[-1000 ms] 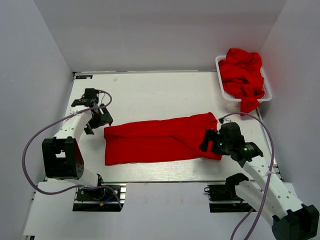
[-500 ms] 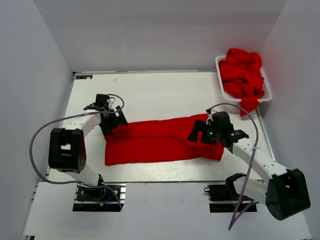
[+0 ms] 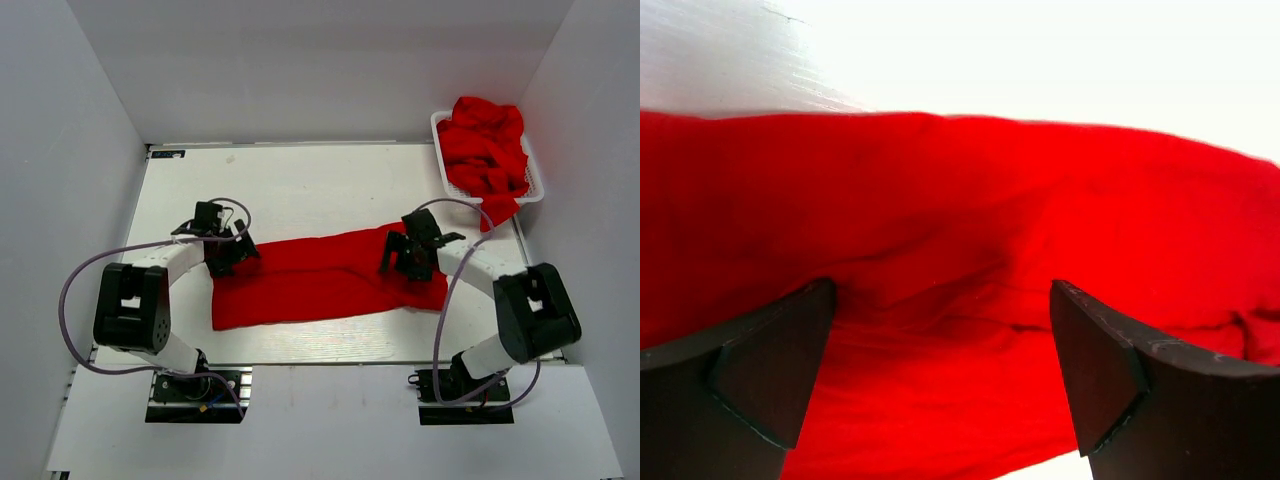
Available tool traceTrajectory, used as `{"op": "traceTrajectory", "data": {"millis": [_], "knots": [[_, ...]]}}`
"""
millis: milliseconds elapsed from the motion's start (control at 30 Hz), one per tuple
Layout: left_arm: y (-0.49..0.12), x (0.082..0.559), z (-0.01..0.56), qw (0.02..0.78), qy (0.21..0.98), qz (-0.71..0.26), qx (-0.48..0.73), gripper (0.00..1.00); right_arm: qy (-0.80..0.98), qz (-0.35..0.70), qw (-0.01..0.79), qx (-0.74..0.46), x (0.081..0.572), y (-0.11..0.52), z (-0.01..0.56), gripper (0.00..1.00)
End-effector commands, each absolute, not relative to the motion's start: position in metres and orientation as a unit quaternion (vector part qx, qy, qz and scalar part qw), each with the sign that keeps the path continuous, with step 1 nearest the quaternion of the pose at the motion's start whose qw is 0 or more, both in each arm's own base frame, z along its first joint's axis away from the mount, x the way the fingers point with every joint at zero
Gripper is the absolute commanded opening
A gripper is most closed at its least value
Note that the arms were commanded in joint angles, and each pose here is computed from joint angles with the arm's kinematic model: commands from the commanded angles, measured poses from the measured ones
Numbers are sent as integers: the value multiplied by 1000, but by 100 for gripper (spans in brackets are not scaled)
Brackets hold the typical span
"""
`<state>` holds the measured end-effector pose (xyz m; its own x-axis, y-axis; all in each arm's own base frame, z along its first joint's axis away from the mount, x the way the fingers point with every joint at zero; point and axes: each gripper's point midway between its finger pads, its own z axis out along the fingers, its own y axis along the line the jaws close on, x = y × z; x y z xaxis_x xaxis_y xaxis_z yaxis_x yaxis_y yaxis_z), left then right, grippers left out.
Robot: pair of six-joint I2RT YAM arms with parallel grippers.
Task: Fold and stack the t-shirts
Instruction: Rotate the tshirt 90 degrees
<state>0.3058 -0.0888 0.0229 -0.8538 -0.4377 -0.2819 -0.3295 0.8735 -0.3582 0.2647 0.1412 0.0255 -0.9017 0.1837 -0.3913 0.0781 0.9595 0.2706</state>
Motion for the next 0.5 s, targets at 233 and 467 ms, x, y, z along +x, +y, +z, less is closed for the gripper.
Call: {"op": "traceTrajectory", "data": {"millis": [233,467], "knots": [[-99,198,-28,29,972,-116,-202,100,982,26,179,49,379,157,-15,90],[-114,168,-29,-29,980,-101,-169,100,971,130,200,-13,488,238,-1,90]]}}
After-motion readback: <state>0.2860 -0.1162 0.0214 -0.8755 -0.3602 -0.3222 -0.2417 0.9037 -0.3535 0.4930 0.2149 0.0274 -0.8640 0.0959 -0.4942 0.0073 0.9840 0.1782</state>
